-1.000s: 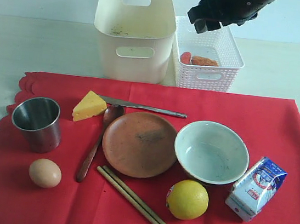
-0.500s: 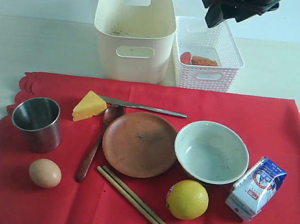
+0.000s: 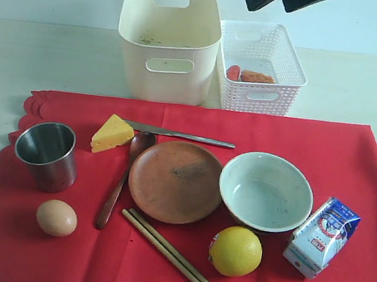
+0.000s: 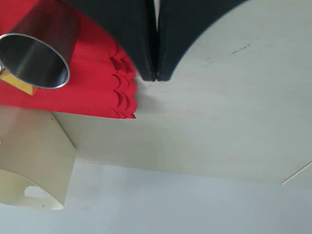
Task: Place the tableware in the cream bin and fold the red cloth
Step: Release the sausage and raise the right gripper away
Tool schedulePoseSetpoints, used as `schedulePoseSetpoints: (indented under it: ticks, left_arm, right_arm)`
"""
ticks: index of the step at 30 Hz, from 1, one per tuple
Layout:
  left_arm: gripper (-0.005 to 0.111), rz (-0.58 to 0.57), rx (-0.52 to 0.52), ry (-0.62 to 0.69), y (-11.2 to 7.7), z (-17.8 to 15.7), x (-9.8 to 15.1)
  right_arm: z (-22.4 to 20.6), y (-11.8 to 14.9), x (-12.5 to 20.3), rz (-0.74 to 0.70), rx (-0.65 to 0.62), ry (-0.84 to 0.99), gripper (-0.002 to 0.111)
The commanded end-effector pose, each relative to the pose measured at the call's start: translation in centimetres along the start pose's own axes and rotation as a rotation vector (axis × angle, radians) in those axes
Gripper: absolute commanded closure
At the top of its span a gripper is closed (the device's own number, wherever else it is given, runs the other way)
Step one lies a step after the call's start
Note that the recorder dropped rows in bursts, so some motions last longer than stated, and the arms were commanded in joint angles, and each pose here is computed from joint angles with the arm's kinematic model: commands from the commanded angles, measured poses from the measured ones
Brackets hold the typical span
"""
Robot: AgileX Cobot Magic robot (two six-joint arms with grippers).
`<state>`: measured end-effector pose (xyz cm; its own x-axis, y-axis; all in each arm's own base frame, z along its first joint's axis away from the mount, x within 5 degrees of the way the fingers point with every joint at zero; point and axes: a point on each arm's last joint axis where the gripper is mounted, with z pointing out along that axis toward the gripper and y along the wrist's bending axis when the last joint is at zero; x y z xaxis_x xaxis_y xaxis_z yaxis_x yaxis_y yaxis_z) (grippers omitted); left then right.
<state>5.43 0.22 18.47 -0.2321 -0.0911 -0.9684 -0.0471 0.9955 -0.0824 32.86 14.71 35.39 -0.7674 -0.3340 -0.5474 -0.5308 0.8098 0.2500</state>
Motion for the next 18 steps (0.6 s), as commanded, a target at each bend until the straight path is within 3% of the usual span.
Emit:
schedulePoseSetpoints:
  ticks: [1,12,18]
  left_arm:
    - [0.106,-0.001,0.007,-0.006,0.0,0.0,0.0]
    - [0.106,-0.001,0.007,-0.006,0.0,0.0,0.0]
    - [0.106,-0.001,0.007,-0.006,0.0,0.0,0.0]
  right_arm:
    - [-1.0,0.8,0.2,-0.015,-0.042,0.012,0.050]
    - [-2.3,1.5,1.3,-0.027,-0.074,0.089,0.050]
    - [-3.5,1.6,2.7,-0.028,-0.021,0.100,0.050]
